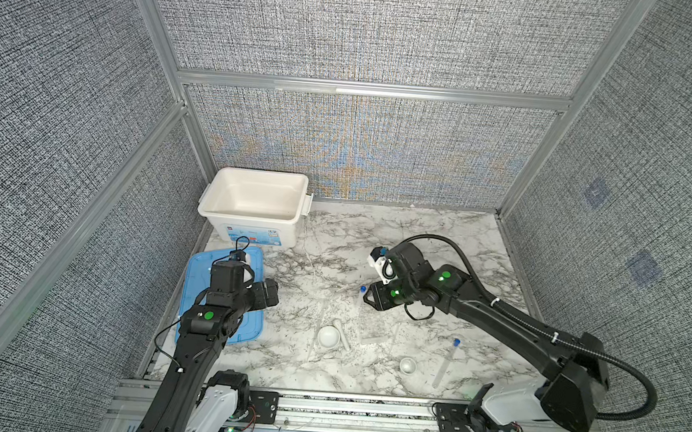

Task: Organize the chemistry lab equipment
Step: 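Lower the test tube upright into the clear rack and open the right gripper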

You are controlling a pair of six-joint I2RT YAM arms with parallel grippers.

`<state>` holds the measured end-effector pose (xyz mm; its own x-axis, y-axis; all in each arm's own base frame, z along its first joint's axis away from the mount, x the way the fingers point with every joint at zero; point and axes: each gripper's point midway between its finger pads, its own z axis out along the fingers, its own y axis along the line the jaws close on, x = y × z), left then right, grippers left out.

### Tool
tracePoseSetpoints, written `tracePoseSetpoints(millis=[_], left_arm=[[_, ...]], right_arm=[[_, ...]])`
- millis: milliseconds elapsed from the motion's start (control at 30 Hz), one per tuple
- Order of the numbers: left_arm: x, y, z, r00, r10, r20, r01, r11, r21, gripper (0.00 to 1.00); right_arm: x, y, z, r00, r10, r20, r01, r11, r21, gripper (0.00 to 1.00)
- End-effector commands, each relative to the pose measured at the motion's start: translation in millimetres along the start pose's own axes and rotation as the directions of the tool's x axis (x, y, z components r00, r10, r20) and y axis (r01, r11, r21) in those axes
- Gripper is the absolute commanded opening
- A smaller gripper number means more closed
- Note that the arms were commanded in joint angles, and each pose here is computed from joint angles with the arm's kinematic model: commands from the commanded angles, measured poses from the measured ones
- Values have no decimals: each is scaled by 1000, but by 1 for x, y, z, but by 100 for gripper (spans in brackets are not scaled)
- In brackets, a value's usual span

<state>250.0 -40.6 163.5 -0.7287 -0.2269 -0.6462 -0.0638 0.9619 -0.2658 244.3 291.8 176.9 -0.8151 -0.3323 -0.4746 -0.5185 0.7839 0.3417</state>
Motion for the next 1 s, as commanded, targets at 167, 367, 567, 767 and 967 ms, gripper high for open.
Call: tracePoseSetpoints(millis=[167, 367, 567, 767, 967], left_arm=[[-5, 1, -1, 1000, 4, 23, -4, 1000, -9, 99], [-5, 1, -1, 1000, 4, 20, -4, 1000, -9, 99], [-5, 2, -1, 1000, 6, 22, -5, 1000, -14, 99], [-5, 3, -1, 1000, 5, 21, -5, 1000, -18, 99], [-5, 3, -1, 1000, 6, 22, -5, 1000, -18, 99]], right_arm=[[-3, -9, 13, 1000, -1, 10, 0, 999, 40, 28], [-11, -10, 17, 1000, 1, 30, -3, 999, 50, 25], [-15, -16, 21, 999, -11, 41, 8, 996, 84, 24], [-19, -18, 23, 998, 0, 55, -5, 996, 86, 25], [-19, -19, 17, 998, 3, 68, -9, 996, 94, 25]])
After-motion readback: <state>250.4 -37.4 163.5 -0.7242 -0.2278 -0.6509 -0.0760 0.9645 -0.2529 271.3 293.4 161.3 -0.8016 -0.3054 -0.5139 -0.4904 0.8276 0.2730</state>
